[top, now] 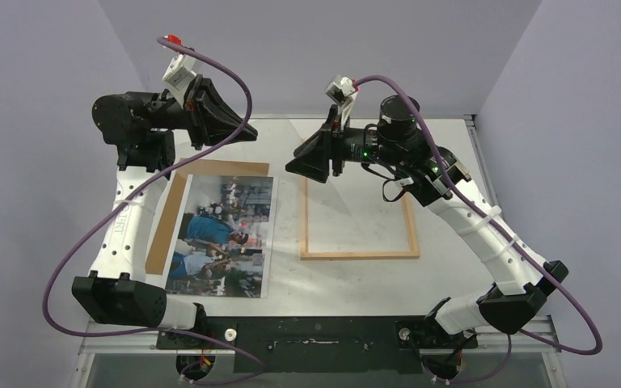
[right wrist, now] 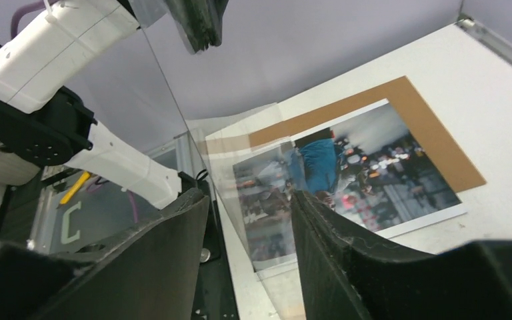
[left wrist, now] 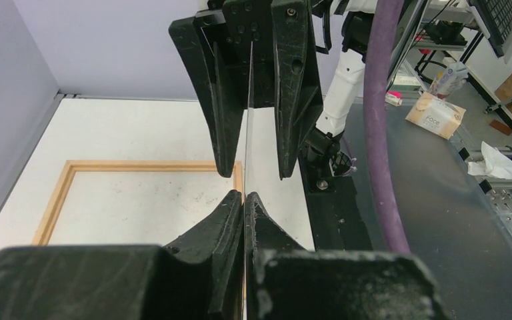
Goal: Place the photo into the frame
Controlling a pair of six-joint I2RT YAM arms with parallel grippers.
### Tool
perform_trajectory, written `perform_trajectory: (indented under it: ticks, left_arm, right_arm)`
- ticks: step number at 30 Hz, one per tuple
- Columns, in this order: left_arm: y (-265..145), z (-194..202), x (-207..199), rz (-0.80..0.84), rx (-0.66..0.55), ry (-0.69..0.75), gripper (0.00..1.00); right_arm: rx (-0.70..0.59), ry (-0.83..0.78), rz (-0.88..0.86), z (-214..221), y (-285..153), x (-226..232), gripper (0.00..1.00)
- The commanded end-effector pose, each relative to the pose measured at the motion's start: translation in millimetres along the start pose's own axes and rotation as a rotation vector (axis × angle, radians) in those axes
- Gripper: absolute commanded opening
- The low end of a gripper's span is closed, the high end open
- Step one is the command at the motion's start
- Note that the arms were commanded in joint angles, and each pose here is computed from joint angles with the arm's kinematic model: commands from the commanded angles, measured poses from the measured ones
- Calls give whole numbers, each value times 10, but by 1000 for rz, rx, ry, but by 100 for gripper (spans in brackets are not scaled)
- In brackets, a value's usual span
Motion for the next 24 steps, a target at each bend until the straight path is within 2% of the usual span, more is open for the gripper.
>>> perform_trajectory:
  ticks: [1,4,6,24]
  left_arm:
    - [-28,-215,-88,-19,-6,98,0]
    - [-44,-219,-75,-29,-7,95,0]
    - [-57,-223,-58,-36,-8,92,0]
    - [-134,-291,72,-140,-51,110,0]
  right_arm:
    - [8,-36,-103,-17,-109,231,43]
    - [16,-32,-117,5,-142,266,28]
    - [19,-33,-113,17,-166,265,23]
    - [71,-35,-85,190,-133,109,13]
Point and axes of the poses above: each gripper's point midway between its finger pads, its own y axis out along the fingers, its own x axis along the line the jaws close on, z = x × y, the point moved 1 cm from there along -y, back along the fingers, and after that the axes turned 14 degrees about y, right-handed, at the moved point
